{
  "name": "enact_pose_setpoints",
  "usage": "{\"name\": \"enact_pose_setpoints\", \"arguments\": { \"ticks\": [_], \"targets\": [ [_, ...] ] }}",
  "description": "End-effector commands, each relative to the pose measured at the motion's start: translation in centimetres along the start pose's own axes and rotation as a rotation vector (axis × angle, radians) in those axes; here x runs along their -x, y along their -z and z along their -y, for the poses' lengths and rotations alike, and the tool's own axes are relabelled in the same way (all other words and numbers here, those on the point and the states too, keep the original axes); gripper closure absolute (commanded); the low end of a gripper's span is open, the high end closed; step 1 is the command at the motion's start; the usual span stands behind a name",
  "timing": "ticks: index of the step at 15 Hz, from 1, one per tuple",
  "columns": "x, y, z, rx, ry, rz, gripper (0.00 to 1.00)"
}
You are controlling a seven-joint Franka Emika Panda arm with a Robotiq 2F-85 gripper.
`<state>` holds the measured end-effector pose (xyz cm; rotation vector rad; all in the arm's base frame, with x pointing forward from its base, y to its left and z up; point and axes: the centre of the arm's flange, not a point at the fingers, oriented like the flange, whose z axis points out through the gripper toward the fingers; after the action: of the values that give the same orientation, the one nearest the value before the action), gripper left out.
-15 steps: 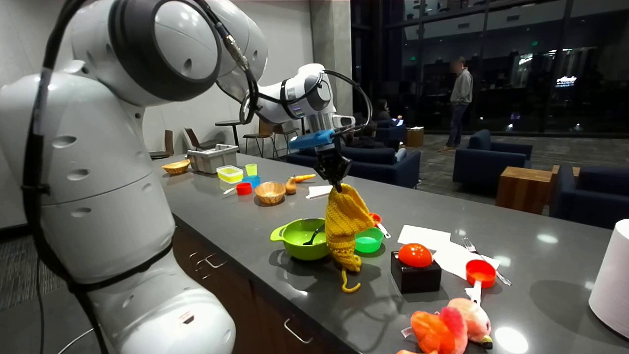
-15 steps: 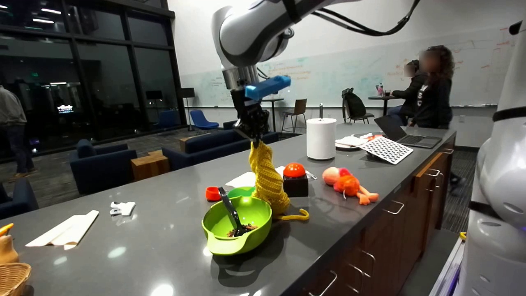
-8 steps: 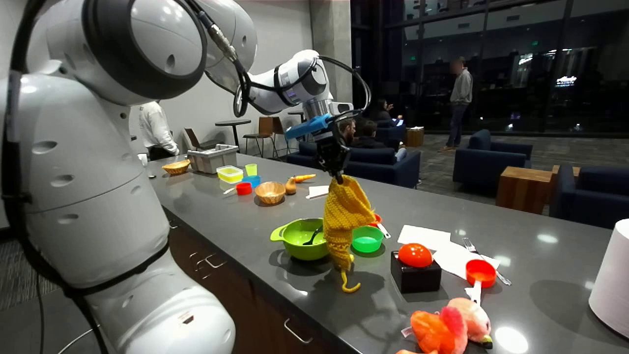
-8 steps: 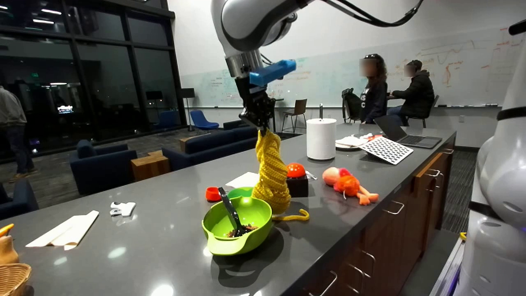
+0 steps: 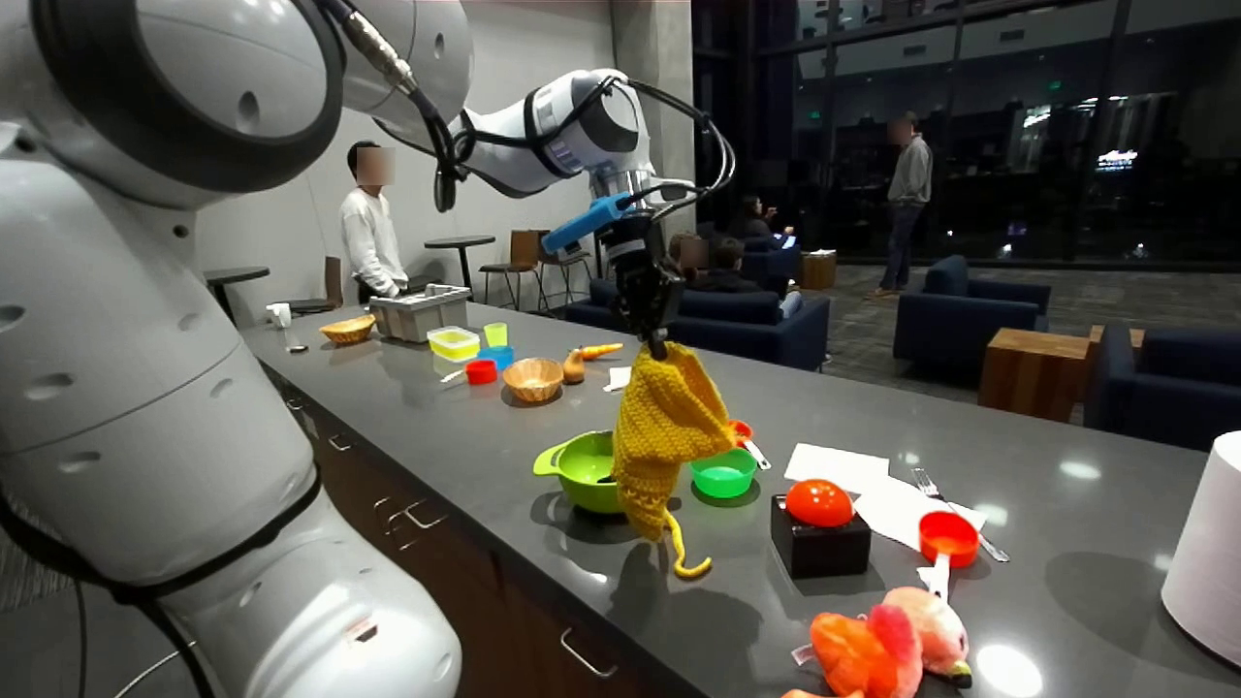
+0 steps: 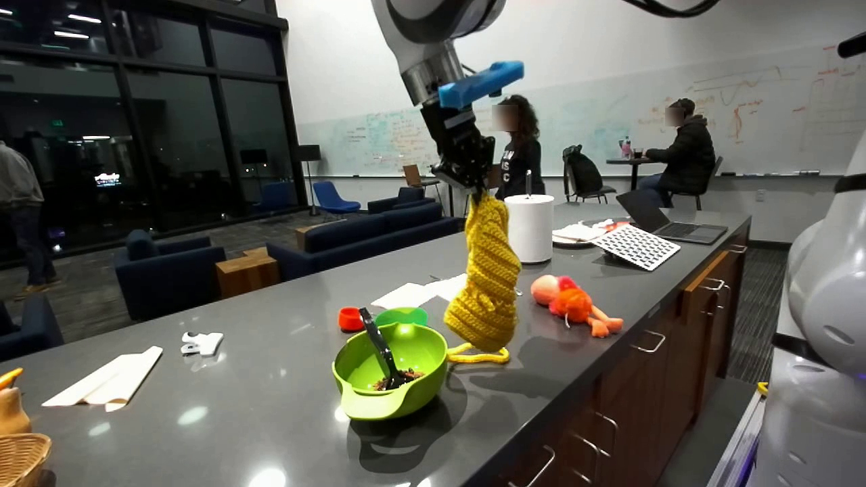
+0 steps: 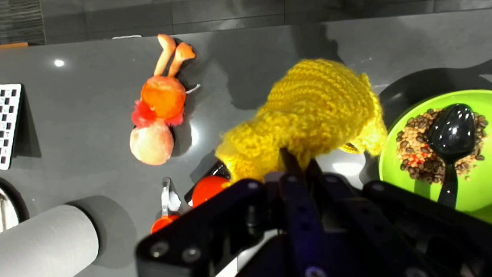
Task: Fold the yellow cloth in half from left to right.
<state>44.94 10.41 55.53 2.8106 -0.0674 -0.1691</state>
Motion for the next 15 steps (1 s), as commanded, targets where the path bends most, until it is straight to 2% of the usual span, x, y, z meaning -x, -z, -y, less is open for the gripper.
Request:
{"name": "enact_pose_setpoints", "arguments": {
  "ticks": [1,10,15],
  "targets": [
    [2.0,-1.1,-1.4,-0.082,-0.047,0.062,0.99],
    [2.2,-7.9,-0.5,-0.374,-0.115,0.259,0.99],
    [2.8,-11.8,-2.2,-0.454,-0.189,0.373,0.99]
  ]
}}
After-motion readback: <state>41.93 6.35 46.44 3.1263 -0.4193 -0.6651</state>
